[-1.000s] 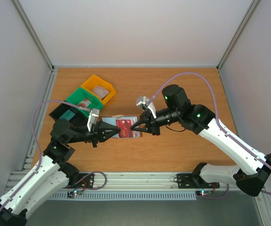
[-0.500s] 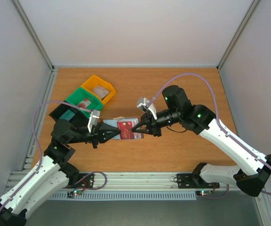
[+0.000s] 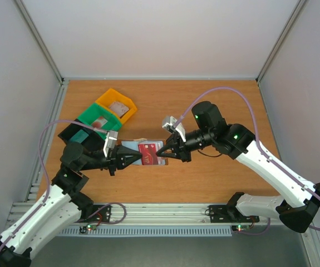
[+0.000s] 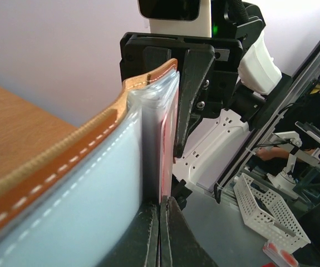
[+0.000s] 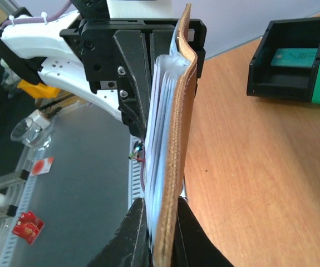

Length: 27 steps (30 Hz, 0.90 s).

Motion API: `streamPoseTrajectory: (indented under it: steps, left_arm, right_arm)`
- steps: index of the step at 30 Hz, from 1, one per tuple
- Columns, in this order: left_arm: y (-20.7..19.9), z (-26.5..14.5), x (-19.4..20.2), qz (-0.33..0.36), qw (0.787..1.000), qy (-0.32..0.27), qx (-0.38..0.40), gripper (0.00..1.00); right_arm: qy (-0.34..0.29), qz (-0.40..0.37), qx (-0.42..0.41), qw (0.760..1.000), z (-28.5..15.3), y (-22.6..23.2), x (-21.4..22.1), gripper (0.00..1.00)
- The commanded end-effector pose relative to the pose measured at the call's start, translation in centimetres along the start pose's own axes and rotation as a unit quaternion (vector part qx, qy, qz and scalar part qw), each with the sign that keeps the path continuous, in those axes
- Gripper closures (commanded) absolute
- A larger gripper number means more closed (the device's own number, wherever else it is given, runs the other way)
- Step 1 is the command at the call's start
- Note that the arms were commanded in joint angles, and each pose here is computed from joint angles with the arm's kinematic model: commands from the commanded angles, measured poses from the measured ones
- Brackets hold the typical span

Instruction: Take the credit cards out of the card holder

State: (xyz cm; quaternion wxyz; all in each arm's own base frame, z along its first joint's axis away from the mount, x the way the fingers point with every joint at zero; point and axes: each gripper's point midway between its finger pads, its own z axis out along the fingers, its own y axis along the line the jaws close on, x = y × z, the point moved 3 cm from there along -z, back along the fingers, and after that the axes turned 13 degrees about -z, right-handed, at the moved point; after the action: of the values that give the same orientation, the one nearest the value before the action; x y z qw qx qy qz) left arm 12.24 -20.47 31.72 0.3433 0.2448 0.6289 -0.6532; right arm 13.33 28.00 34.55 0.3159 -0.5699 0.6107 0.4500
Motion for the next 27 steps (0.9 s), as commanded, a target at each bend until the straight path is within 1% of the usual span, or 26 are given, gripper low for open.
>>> streamPoseTrajectory:
  steps: [1, 8, 13, 17, 20, 23, 27]
  left_arm:
    - [-1.1, -0.2, -0.7, 0.03, 0.999, -0.014, 0.016, 1.0]
    - [-0.6, -0.7, -0.1, 0.011, 1.0, 0.003, -0.006, 1.0]
    - [-0.1, -0.9, -0.6, 0.016, 1.0, -0.008, -0.022, 1.0]
    - [0.9, -1.1, -0.5, 0.0, 0.999, -0.012, -0.046, 1.0]
    - [1.8, -1.5, -1.0, -0.014, 0.997, -0.032, -0.074, 1.0]
    - [2.6, -2.1, -1.6, -0.027, 0.993, -0.059, -0.098, 1.0]
    - [3.7, -2.7, -2.5, -0.041, 0.988, -0.096, -0.117, 1.0]
  right_arm:
    - [-0.012, -0.014, 0.0, 1.0, -0.7, 0.6, -0.7, 0.99]
    - [-0.002, 0.008, 0.025, 1.0, -1.7, -0.2, 0.6, 0.99]
    - [-0.002, 0.02, 0.049, 0.999, -2.5, -0.9, 1.6, 0.99]
    - [-0.002, 0.031, 0.071, 0.997, -3.1, -1.6, 2.1, 0.99]
    - [-0.001, 0.043, 0.116, 0.992, -3.6, -3.1, 2.5, 0.99]
    - [-0.015, 0.07, 0.156, 0.985, -4.1, -4.9, 3.4, 0.99]
    - [-0.024, 0.127, 0.174, 0.976, -4.4, -7.0, 5.2, 0.99]
